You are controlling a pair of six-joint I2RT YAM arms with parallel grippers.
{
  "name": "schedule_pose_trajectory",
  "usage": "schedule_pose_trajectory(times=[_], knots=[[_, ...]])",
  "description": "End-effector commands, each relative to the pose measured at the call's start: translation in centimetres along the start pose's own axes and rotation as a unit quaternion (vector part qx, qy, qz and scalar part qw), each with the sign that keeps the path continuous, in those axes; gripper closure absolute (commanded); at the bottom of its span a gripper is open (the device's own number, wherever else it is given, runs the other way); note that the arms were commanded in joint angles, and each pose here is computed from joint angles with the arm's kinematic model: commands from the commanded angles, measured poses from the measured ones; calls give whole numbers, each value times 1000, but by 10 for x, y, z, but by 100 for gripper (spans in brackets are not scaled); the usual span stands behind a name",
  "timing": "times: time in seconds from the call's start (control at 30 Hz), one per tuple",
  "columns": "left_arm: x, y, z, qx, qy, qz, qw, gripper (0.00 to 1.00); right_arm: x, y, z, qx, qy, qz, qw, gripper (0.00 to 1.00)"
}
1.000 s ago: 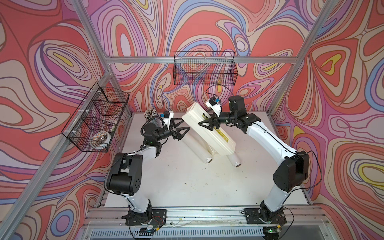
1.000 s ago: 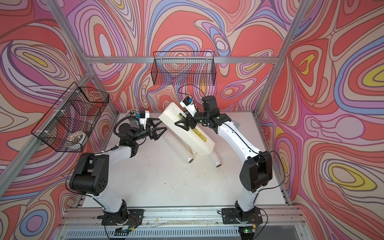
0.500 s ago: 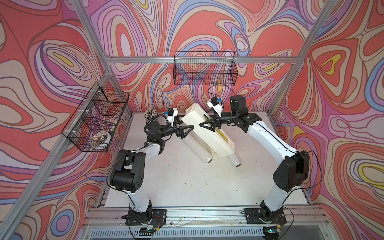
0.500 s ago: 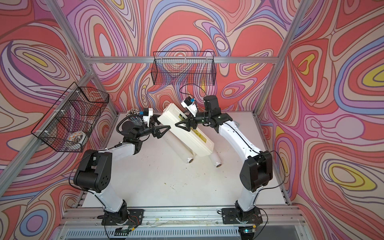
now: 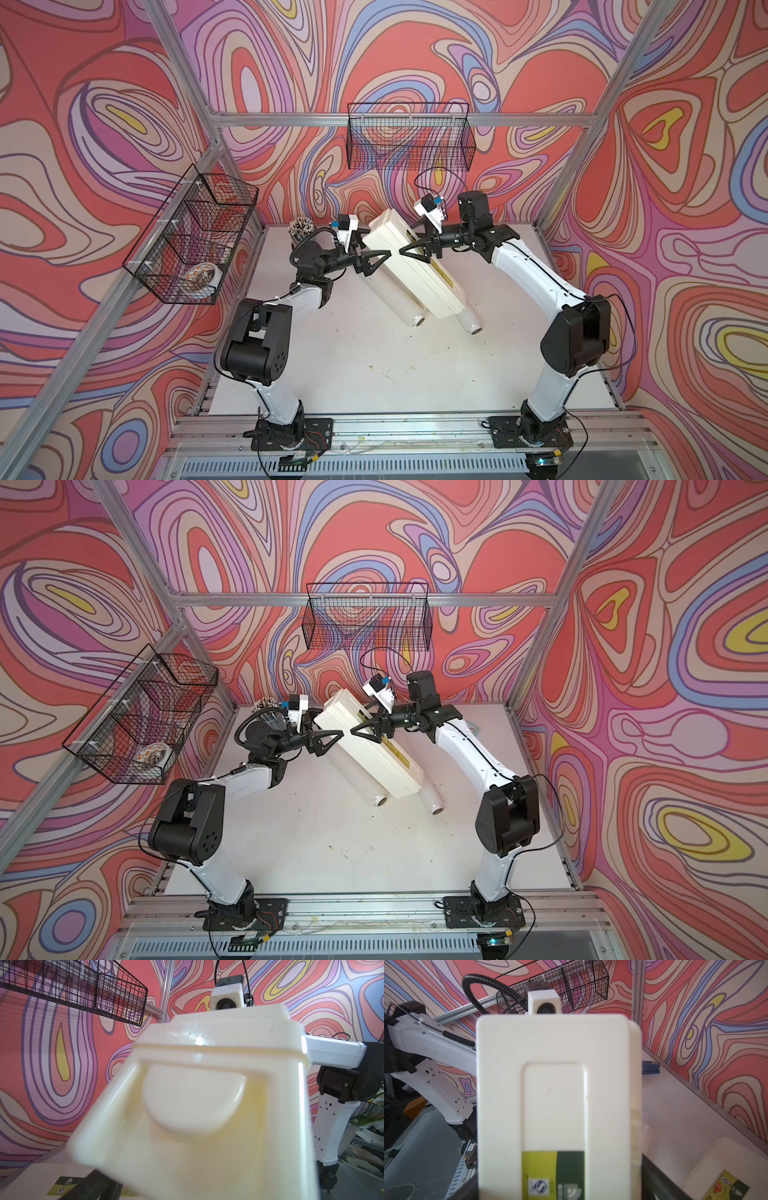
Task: Put plastic wrap rolls into dispensers
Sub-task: Open the lid of the plastic wrap cutting box.
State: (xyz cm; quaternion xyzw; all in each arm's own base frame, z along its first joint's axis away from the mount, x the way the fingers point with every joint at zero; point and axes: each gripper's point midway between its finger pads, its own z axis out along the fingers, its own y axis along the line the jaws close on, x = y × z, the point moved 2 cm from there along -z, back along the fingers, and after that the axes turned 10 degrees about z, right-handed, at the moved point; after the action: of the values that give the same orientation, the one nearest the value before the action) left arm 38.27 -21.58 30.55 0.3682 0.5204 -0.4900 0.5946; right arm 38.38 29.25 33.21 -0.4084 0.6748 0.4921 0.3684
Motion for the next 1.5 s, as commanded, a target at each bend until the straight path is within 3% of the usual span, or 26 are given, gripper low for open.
schedule_pose_trajectory(times=[0.0,0.13,0.6,0.73,0.9,1.07,1.47], knots=[[-9,-1,11,12,-21,16,1000,0,-5,18,5,-38,-6,-7,999,36],[-13,0,15,19,-22,-7,1000,0,-7,20,5,-41,-11,-15,999,36],[-19,-11,24,42,-22,6,999,0,1,11,12,-48,-1,-1,999,34],[-19,-12,24,44,-20,16,999,9,6,5,12,-23,12,-1,1000,21],[-7,-14,24,61,-6,18,998,32,4,0,9,11,16,-16,1000,2],[2,-16,25,67,3,14,998,43,-6,-3,8,22,7,-23,999,2],[-1,-21,30,81,5,20,997,47,15,0,39,1,48,-12,999,2]])
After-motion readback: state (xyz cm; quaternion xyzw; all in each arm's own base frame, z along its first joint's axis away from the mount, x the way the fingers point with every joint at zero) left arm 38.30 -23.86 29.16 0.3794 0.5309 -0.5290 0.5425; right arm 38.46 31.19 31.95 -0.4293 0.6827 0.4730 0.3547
